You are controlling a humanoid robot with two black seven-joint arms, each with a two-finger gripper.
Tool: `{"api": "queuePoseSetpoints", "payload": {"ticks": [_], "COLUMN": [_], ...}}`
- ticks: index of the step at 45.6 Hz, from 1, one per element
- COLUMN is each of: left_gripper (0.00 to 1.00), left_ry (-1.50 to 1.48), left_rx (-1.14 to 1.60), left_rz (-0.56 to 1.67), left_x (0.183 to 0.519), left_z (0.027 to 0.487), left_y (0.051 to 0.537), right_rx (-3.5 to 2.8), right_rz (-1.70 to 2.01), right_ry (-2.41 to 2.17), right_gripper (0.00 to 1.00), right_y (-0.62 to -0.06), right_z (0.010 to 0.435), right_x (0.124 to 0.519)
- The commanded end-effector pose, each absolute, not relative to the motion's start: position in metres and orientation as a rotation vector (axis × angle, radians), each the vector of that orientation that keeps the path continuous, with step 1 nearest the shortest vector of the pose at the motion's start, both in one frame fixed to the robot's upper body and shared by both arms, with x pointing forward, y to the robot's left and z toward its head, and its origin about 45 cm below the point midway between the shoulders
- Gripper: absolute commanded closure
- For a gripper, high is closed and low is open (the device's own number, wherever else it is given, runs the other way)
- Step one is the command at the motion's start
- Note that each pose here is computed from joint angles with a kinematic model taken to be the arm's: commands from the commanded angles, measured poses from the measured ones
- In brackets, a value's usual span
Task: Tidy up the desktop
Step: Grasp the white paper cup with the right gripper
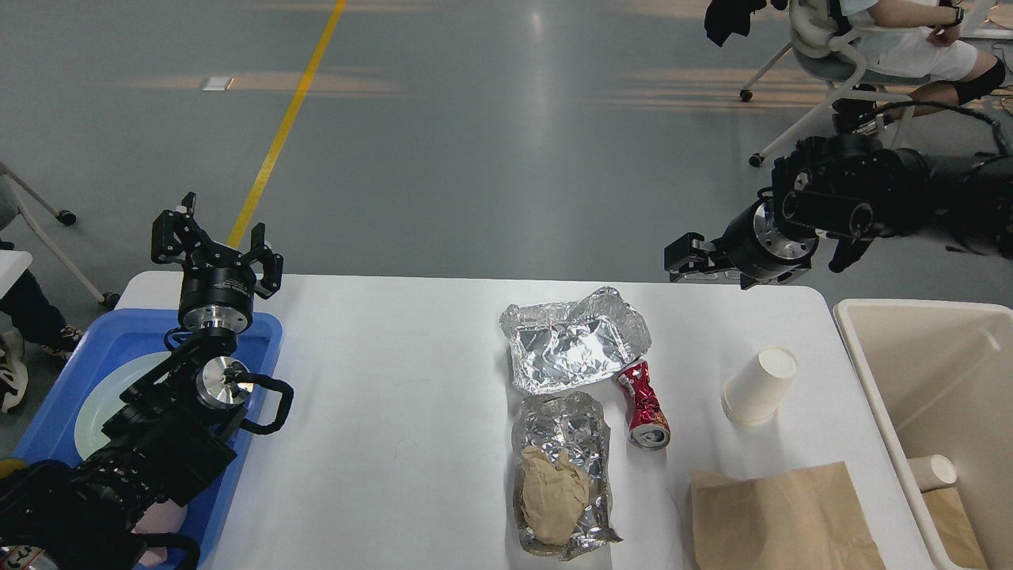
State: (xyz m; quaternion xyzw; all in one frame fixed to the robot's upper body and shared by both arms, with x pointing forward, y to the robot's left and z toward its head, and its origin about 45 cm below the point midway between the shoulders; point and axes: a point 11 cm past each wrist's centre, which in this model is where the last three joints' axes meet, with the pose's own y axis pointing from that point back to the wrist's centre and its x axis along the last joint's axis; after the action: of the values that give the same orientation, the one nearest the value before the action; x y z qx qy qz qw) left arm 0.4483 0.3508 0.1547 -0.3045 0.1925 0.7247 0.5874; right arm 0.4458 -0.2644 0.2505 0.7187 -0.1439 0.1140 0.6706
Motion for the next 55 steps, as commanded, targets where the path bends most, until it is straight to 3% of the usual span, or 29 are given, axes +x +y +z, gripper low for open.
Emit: {"api": "queuePoseSetpoints", "payload": {"ticks": [1,9,24,55], "left_gripper": [0.04,0.04,0.04,0.04], "left_ry": [0.449,0.449,0.449,0.449], "left_rx": [-0.709,-0.71,-0.709,-0.712], "left_rz": [1.689,1.688,1.689,1.689], "left_x": [0.448,0.448,0.448,0.448], "left_z": [0.155,0.155,0.155,0.155], "left_y": [0.351,0.351,0.351,0.351], "right_rx": [1.578,1.5,1.473,1.447], "right_rz": [0.203,0.161,-0.019,0.064], "right_ry": [-0.183,-0.11,-0.191,-0.355], "right_gripper": [0.0,0.0,0.0,0.0], "right_y": [-0.259,-0.269,-0.347,-0.367], "right_z": [0.275,0.27,0.19,0.123], "right_x": [0.433,0.426,0.405,0.4]}}
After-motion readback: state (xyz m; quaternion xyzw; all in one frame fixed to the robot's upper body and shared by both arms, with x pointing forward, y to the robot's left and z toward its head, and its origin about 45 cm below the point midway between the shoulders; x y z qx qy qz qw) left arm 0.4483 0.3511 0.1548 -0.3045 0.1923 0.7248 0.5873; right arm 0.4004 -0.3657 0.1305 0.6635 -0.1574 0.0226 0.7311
